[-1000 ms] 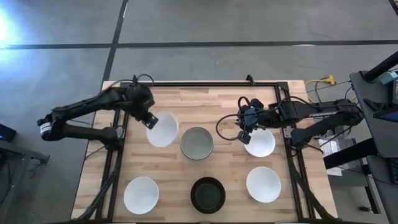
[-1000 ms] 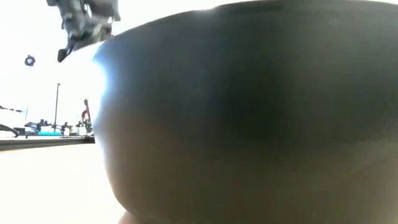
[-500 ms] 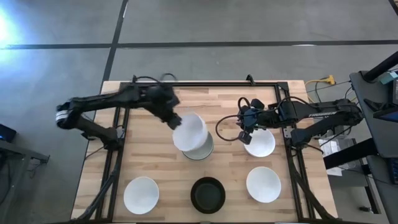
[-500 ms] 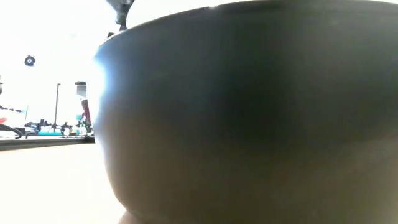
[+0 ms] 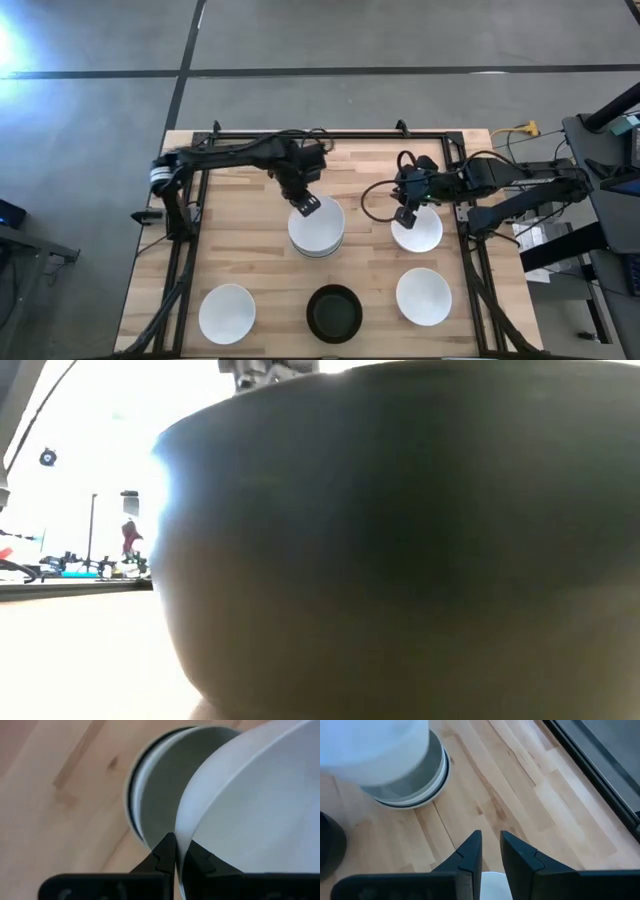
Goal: Nest bowls inside each other
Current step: Stack the white bowl on top of the light gray bowl
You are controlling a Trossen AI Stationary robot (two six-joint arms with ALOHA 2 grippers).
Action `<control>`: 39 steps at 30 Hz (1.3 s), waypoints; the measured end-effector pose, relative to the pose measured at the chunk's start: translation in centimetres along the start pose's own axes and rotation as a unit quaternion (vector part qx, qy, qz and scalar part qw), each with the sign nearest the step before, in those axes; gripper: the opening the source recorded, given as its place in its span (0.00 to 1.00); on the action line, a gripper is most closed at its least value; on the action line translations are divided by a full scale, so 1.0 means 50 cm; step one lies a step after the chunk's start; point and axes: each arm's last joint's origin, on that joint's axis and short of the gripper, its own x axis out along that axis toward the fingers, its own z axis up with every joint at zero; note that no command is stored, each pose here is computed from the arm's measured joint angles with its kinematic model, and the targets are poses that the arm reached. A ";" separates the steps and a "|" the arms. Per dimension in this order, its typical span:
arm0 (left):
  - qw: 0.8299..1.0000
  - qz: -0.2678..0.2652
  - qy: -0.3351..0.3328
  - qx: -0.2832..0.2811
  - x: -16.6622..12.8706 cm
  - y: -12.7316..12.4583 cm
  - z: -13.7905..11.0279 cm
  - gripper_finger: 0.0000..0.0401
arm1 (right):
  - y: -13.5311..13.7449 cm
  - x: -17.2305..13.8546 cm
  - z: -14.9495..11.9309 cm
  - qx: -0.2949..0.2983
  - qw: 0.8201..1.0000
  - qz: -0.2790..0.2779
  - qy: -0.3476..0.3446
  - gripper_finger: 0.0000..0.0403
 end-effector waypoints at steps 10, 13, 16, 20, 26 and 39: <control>0.998 0.043 0.043 0.006 0.068 0.004 0.023 0.00 | -0.008 -0.015 -0.005 0.006 1.000 0.005 -0.011 0.16; 0.998 0.046 0.051 0.006 0.082 0.003 0.025 0.00 | -0.008 -0.014 -0.005 0.005 1.000 0.004 -0.010 0.16; 0.997 0.048 0.058 0.005 0.093 0.004 0.027 0.00 | -0.008 -0.012 -0.006 0.005 1.000 0.004 -0.009 0.16; 0.997 0.051 0.062 0.014 0.100 0.005 0.030 0.00 | -0.008 -0.009 -0.009 0.004 1.000 0.003 -0.006 0.16; 0.995 0.069 0.051 0.049 0.100 0.002 0.031 0.12 | -0.007 -0.008 -0.009 0.004 1.000 0.002 -0.006 0.16; 0.997 0.055 0.010 0.059 0.053 -0.017 0.041 0.57 | -0.007 -0.008 -0.009 0.012 1.000 0.004 -0.008 0.16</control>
